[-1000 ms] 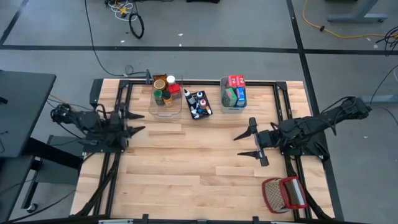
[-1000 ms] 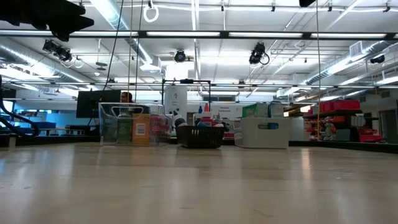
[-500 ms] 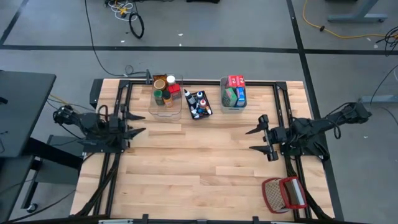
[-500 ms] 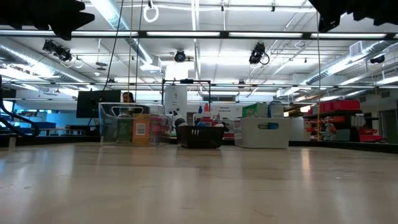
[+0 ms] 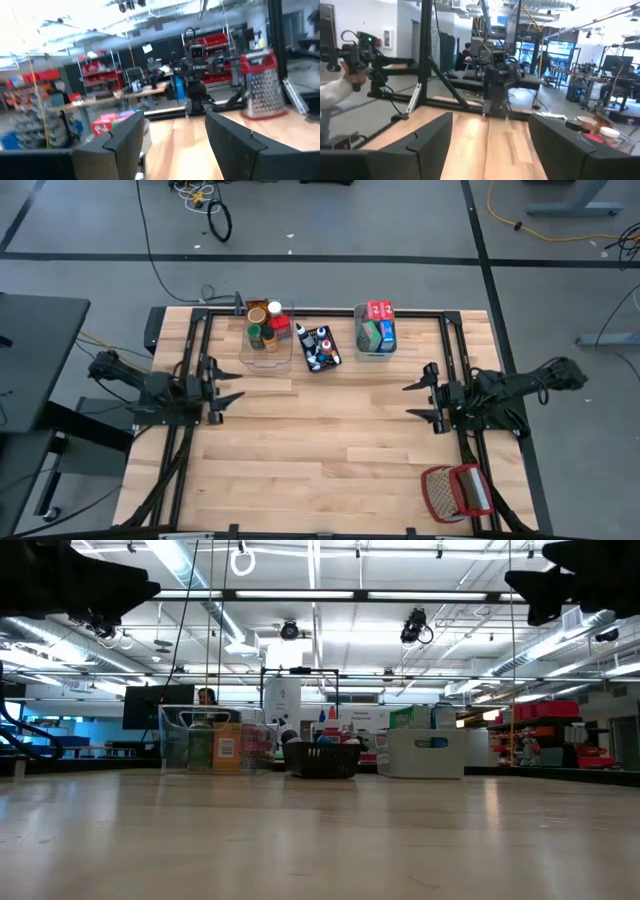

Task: Pick & Place Kitchen Items
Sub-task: Return to Home Position

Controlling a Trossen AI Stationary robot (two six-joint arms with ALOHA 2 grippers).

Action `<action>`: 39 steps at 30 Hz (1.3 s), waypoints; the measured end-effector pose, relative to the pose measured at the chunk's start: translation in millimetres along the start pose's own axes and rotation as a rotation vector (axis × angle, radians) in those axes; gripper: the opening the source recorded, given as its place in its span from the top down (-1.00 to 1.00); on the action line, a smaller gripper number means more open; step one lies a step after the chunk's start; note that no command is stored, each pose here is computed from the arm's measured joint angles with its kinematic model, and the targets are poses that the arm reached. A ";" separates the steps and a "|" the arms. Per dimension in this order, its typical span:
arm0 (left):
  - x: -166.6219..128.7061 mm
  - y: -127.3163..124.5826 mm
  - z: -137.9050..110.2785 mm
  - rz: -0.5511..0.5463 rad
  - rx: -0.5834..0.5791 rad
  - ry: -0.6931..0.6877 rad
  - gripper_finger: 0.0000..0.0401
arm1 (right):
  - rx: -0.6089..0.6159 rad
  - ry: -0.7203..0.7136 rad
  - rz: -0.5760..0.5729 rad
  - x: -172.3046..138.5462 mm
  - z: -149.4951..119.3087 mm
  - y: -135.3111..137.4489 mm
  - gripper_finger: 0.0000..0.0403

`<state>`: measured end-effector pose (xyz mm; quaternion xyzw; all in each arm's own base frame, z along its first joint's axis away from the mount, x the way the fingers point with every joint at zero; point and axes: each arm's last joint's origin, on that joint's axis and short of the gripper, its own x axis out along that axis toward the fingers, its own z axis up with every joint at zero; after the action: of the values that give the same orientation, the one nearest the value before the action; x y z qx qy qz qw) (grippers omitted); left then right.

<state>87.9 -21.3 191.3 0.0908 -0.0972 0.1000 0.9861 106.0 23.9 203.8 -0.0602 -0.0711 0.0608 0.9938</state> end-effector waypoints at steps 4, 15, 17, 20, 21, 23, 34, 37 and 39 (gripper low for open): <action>1.2 1.9 -3.5 0.034 0.020 0.010 -0.11 | -0.047 -0.005 0.002 -4.1 0.4 -1.3 -0.36; 6.9 12.7 -14.0 0.057 0.091 0.073 -0.11 | -0.075 0.017 0.028 -8.7 -2.1 -0.8 -0.36; 7.7 16.2 -17.2 0.088 0.091 0.102 -0.11 | -0.071 0.017 0.030 -8.7 -2.2 -0.7 -0.36; 8.2 19.5 -22.5 0.106 0.055 0.146 -0.11 | -0.055 0.015 0.068 -8.7 -3.3 0.6 -0.36; 8.3 19.9 -23.4 0.100 0.035 0.151 -0.11 | -0.054 0.013 0.096 -8.6 -5.9 1.8 -0.36; 8.6 20.1 -23.7 0.083 0.001 0.148 -0.11 | -0.047 0.008 0.136 -8.2 -15.8 4.5 -0.36; 8.7 19.7 -24.0 0.061 0.047 0.149 -0.11 | 0.048 0.110 -0.052 -8.3 -30.8 0.8 -0.36; 8.7 19.7 -24.0 0.062 0.045 0.148 -0.11 | 0.065 0.209 -0.143 -10.0 -40.0 -0.8 -0.36; 8.7 19.7 -24.0 0.062 0.049 0.148 -0.11 | 0.092 0.208 -0.162 -9.2 -40.0 -1.3 -0.36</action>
<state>96.2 4.0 173.1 0.1042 -0.0242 0.1391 0.9845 103.1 17.1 163.4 -0.0148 0.0305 -0.0231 0.9992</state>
